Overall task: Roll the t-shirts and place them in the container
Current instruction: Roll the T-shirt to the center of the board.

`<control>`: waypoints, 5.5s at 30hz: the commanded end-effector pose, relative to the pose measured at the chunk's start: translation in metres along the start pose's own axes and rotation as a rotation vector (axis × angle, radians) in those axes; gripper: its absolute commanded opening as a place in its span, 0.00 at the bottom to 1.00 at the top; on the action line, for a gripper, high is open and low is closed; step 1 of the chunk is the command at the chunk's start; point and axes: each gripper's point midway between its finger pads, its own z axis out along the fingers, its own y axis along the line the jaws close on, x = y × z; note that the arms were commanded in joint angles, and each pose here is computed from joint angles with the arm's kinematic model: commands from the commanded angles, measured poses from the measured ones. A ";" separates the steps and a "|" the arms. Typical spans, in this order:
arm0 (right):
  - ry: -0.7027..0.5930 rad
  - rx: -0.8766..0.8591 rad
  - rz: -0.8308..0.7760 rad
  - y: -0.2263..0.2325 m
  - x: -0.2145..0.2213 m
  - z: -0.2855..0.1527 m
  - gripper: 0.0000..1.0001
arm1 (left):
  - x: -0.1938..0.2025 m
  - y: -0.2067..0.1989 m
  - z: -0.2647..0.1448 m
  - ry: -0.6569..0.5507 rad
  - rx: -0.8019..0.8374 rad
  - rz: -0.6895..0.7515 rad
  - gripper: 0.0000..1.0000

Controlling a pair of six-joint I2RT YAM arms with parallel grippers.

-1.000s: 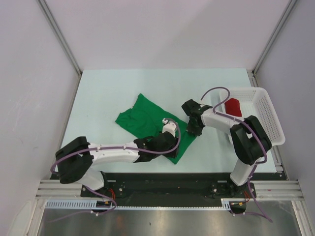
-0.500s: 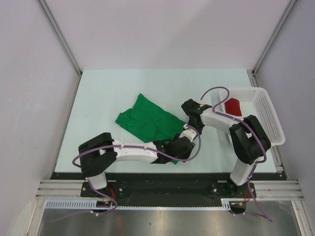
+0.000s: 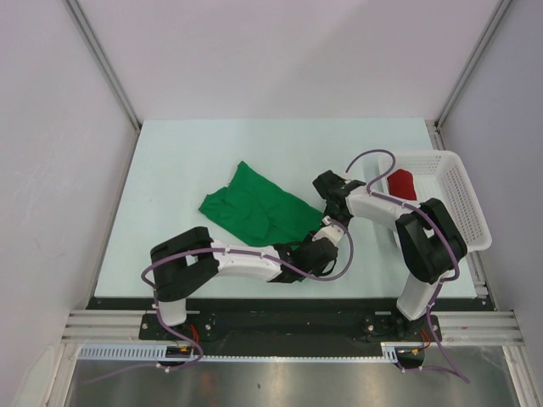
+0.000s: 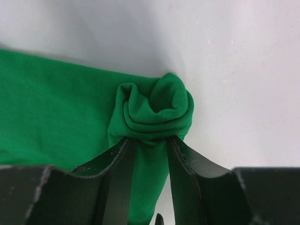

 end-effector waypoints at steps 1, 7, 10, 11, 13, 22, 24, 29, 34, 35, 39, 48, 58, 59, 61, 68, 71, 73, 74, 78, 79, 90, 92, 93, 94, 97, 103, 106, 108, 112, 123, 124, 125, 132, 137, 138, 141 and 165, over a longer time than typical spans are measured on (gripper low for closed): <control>-0.019 -0.036 0.008 0.009 -0.008 -0.002 0.39 | -0.010 0.007 0.007 -0.031 -0.065 0.007 0.48; -0.050 -0.085 0.011 0.012 -0.020 -0.021 0.56 | 0.002 0.016 0.005 0.000 -0.096 -0.051 0.23; -0.079 -0.127 0.021 0.014 -0.030 -0.037 0.72 | 0.004 0.016 0.001 0.009 -0.059 -0.108 0.12; -0.098 -0.145 0.024 0.015 -0.034 -0.045 0.80 | -0.003 0.013 -0.003 -0.003 -0.025 -0.139 0.09; -0.120 -0.161 0.031 0.014 -0.039 -0.054 0.85 | 0.001 0.011 -0.007 0.008 0.011 -0.164 0.06; -0.206 -0.226 0.100 -0.001 -0.043 -0.092 0.85 | 0.001 0.004 -0.026 0.031 0.283 -0.422 0.01; -0.216 -0.244 0.118 -0.006 -0.039 -0.096 0.82 | 0.005 0.009 -0.026 0.043 0.295 -0.469 0.01; -0.218 -0.282 0.129 -0.014 -0.011 -0.095 0.73 | 0.007 0.013 -0.034 0.083 0.421 -0.601 0.01; -0.204 -0.314 0.140 -0.009 0.007 -0.087 0.63 | 0.010 0.017 -0.035 0.131 0.479 -0.652 0.01; -0.197 -0.319 0.131 -0.006 0.011 -0.085 0.62 | 0.013 0.021 -0.034 0.146 0.487 -0.675 0.01; -0.206 -0.362 0.137 0.011 0.012 -0.084 0.56 | 0.021 0.029 -0.031 0.182 0.503 -0.732 0.01; -0.171 -0.356 0.122 0.027 0.022 -0.062 0.33 | 0.033 0.051 -0.022 0.225 0.468 -0.802 0.01; -0.147 -0.368 0.107 0.042 0.029 -0.046 0.27 | 0.035 0.061 -0.017 0.240 0.425 -0.796 0.01; -0.147 -0.372 0.109 0.044 0.028 -0.047 0.27 | 0.033 0.061 -0.018 0.235 0.422 -0.791 0.02; -0.147 -0.366 0.108 0.046 0.027 -0.045 0.27 | 0.035 0.063 -0.019 0.243 0.408 -0.779 0.06; -0.132 -0.342 0.094 0.055 0.023 -0.040 0.27 | 0.019 0.079 -0.030 0.179 0.343 -0.725 0.44; -0.125 -0.325 0.088 0.056 0.023 -0.037 0.27 | 0.007 0.085 -0.041 0.140 0.325 -0.691 0.54; -0.117 -0.319 0.090 0.057 0.021 -0.035 0.27 | 0.001 0.094 -0.050 0.114 0.288 -0.660 0.57; -0.114 -0.315 0.087 0.057 0.022 -0.035 0.27 | -0.001 0.096 -0.053 0.103 0.279 -0.648 0.59; -0.086 -0.291 0.075 0.060 0.022 -0.028 0.28 | -0.005 0.101 -0.068 0.082 0.209 -0.554 0.59; -0.086 -0.296 0.073 0.064 0.019 -0.029 0.27 | -0.013 0.104 -0.071 0.055 0.183 -0.534 0.59; -0.013 -0.252 0.051 0.071 0.022 -0.015 0.28 | -0.010 0.073 -0.061 0.037 0.086 -0.293 0.56; -0.009 -0.247 0.050 0.071 0.023 -0.013 0.28 | -0.008 0.073 -0.055 0.038 0.059 -0.273 0.56; -0.006 -0.247 0.050 0.071 0.023 -0.013 0.28 | -0.003 0.070 -0.050 0.052 0.050 -0.252 0.55; -0.001 -0.247 0.049 0.071 0.024 -0.012 0.28 | -0.003 0.070 -0.048 0.051 0.041 -0.243 0.55; 0.001 -0.245 0.053 0.070 0.022 -0.012 0.28 | 0.005 0.070 -0.040 0.067 0.019 -0.230 0.52; -0.010 -0.258 0.039 0.070 0.018 -0.019 0.29 | 0.022 0.082 -0.030 0.087 -0.058 -0.238 0.35; -0.031 -0.281 0.038 0.070 0.010 -0.030 0.32 | 0.028 0.086 -0.027 0.094 -0.074 -0.230 0.26; -0.053 -0.286 0.031 0.068 0.005 -0.036 0.36 | 0.028 0.084 -0.025 0.086 -0.060 -0.229 0.17; -0.099 -0.285 0.039 0.057 -0.008 -0.056 0.47 | 0.032 0.055 -0.026 0.100 0.143 -0.251 0.01; -0.170 -0.252 0.061 0.014 -0.024 -0.081 0.62 | 0.009 -0.019 -0.046 0.046 0.558 -0.468 0.00; -0.156 -0.244 0.063 0.006 -0.018 -0.075 0.62 | 0.009 -0.020 -0.048 0.047 0.566 -0.480 0.00; -0.153 -0.242 0.063 0.001 -0.016 -0.075 0.62 | 0.006 -0.023 -0.050 0.042 0.580 -0.511 0.00; -0.141 -0.255 0.062 -0.020 0.012 -0.077 0.59 | 0.021 -0.016 -0.045 0.115 0.536 -0.621 0.00; -0.127 -0.269 0.068 -0.019 0.034 -0.073 0.56 | 0.034 0.003 -0.037 0.160 0.471 -0.693 0.00; -0.128 -0.270 0.068 -0.018 0.034 -0.072 0.56 | 0.036 0.006 -0.036 0.165 0.459 -0.696 0.00; -0.121 -0.278 0.068 -0.012 0.037 -0.067 0.54 | 0.044 0.018 -0.033 0.193 0.418 -0.701 0.00; -0.101 -0.352 0.160 0.036 0.012 -0.054 0.41 | 0.056 0.061 -0.018 0.256 0.276 -0.645 0.00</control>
